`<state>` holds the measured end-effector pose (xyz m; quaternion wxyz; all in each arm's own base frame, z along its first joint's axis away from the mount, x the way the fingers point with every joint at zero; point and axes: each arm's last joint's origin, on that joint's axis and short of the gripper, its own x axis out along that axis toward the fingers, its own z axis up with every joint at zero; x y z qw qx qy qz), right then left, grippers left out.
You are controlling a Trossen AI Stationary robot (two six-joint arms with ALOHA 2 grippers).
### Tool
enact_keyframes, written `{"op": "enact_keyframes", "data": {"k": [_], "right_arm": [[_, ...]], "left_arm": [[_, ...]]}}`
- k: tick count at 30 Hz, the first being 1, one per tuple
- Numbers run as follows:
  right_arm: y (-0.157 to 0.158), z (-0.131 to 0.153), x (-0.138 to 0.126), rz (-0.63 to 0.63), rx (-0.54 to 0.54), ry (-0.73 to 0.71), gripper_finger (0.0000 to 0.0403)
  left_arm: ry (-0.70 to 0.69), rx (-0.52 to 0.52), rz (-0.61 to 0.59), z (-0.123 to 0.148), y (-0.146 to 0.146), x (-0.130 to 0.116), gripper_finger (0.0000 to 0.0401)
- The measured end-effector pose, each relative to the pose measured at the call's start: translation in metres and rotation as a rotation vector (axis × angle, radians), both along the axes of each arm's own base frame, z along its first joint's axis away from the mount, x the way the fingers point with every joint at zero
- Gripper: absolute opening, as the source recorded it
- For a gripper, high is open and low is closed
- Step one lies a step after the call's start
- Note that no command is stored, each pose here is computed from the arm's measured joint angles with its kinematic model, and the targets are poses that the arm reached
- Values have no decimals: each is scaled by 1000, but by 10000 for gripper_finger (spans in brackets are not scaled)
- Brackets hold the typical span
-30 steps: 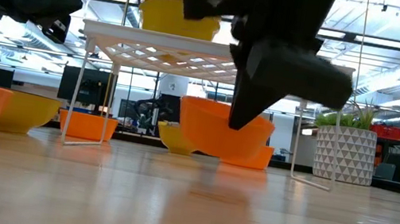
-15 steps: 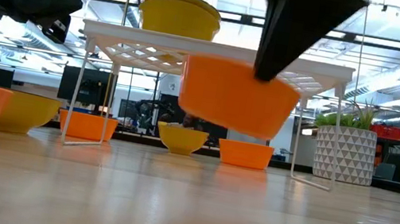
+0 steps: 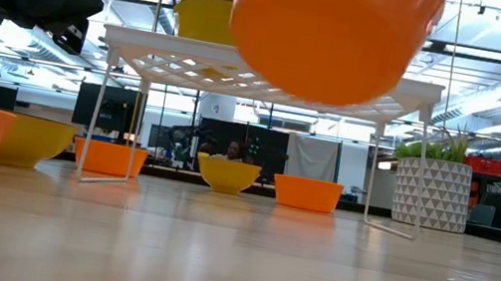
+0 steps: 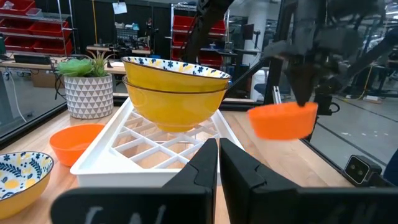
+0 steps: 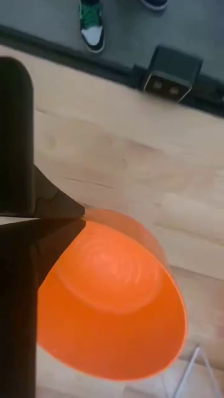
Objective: Pick & Place Mini bowls
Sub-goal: Put the orange bowl on the shelf
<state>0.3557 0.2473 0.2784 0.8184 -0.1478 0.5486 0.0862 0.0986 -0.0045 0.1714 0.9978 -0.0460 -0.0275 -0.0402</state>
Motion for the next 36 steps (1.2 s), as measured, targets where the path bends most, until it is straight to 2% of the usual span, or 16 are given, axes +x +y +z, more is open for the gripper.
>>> {"op": "enact_keyframes", "data": {"k": [7, 14, 25, 30, 36], "right_arm": [[-12, 32, -15, 5, 20, -37, 0], [-30, 51, -34, 27, -22, -70, 0], [-76, 69, -84, 179, -105, -22, 0], [-104, 75, -94, 248, -171, 13, 0], [-132, 82, -90, 269, -212, 19, 0]], "left_arm": [[0, 0, 0, 0, 0, 0, 23], [0, 0, 0, 0, 0, 0, 23], [0, 0, 0, 0, 0, 0, 23], [-1, 0, 0, 0, 0, 0, 23], [-1, 0, 0, 0, 0, 0, 23]]}}
